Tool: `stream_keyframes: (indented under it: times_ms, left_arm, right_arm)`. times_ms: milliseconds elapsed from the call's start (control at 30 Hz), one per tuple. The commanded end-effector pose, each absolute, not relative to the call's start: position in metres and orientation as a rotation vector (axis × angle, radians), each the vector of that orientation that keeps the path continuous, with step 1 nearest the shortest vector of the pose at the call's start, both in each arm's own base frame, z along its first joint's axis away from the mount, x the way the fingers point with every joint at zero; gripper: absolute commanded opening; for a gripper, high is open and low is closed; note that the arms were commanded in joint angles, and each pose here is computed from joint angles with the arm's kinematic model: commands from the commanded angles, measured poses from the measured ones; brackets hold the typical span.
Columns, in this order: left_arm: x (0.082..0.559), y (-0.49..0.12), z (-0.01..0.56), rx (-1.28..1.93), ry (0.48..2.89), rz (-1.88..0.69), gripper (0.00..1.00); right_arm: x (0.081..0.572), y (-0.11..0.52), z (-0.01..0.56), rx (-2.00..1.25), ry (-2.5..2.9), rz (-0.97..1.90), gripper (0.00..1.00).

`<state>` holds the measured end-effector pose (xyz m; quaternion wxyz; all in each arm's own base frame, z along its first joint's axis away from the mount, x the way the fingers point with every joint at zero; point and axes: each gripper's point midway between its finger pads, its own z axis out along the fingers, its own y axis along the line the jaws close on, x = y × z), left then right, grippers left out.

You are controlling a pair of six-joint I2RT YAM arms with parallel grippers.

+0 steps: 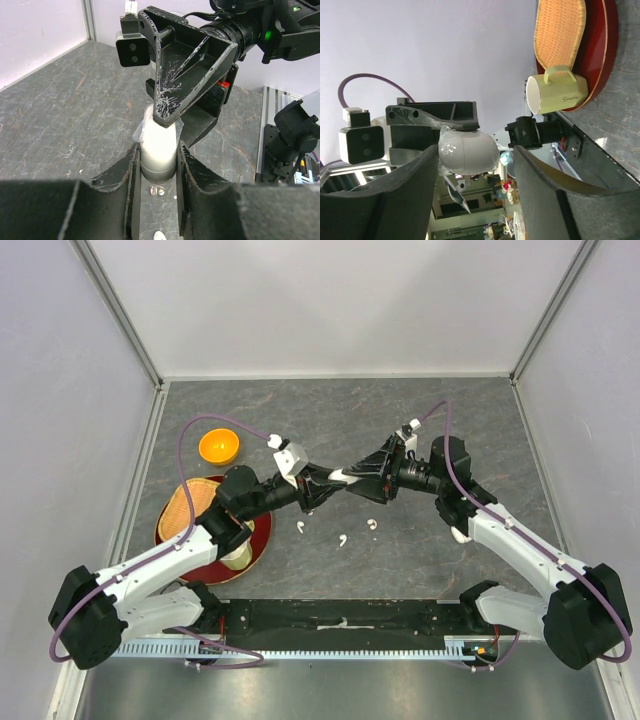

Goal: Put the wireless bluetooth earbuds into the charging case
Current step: Pick up the charging case at the center of the board.

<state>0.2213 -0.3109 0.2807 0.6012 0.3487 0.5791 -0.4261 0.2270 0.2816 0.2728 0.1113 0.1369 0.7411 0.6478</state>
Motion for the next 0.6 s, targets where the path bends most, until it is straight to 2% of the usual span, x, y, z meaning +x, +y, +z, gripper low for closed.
stream_keyframes:
  times_ms: [0,267,367,567]
  left_arm:
    - [0.2213,-0.3112,0.2956,0.799,1.27,-0.987,0.02]
    - [0.2224,-0.3142,0.2887,0.808,1.291,-0.993,0.02]
    - [0.2223,-0.3152,0.2877,0.811,1.293,-0.996,0.02]
    - [0.2249,-0.3152,0.2864,0.799,1.303,-0.991,0.02]
  right_arm:
    - [0.2299,0.283,0.2905,0.402,2.087,1.963,0.66]
    - [0.2323,0.2827,0.2947,0.419,2.06,1.981,0.62]
    - [0.2324,0.2829,0.2952,0.422,2.053,1.992,0.54]
    - [0.2308,0.2826,0.2942,0.428,2.059,1.999,0.45]
